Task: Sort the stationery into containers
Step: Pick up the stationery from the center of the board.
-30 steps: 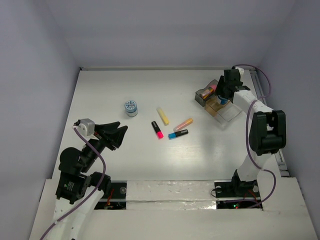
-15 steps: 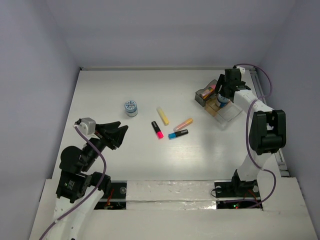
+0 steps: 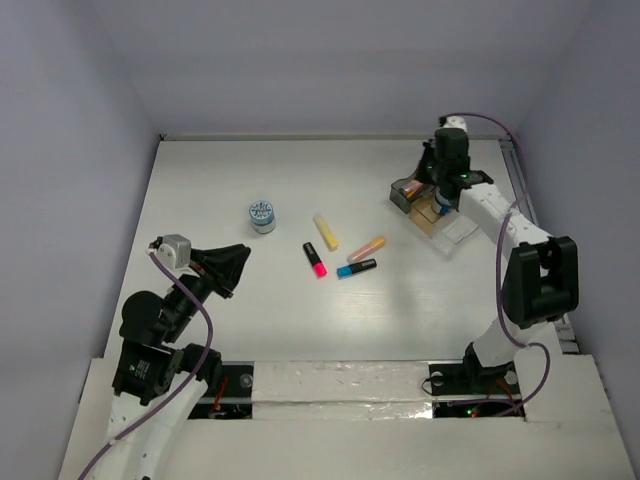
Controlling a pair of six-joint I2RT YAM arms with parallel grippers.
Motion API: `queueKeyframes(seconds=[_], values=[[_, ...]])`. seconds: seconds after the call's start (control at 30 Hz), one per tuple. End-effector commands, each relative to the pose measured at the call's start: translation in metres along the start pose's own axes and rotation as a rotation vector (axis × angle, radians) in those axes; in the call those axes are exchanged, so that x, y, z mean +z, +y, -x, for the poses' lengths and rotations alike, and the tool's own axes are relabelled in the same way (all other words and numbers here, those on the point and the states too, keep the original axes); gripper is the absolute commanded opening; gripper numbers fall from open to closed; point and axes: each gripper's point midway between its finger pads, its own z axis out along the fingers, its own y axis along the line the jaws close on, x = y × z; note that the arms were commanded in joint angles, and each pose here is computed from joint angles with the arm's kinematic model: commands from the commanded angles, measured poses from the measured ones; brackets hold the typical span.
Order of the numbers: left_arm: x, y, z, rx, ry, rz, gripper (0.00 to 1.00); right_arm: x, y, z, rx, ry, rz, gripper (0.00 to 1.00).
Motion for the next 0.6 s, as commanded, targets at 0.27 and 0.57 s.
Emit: queueKeyframes(seconds=[0.27,0.57], values=[[0.002,0.023,0.014,-0.002,-0.057,0.127,0.12,-0.080,0.304,-0.128,-0.429,0.113,0.803,0.88],[0.003,0.022,0.012,-0.003,-0.048,0.119,0.25,-0.066,0.374,-0.194,-0.583,0.179,0.840,1.00]])
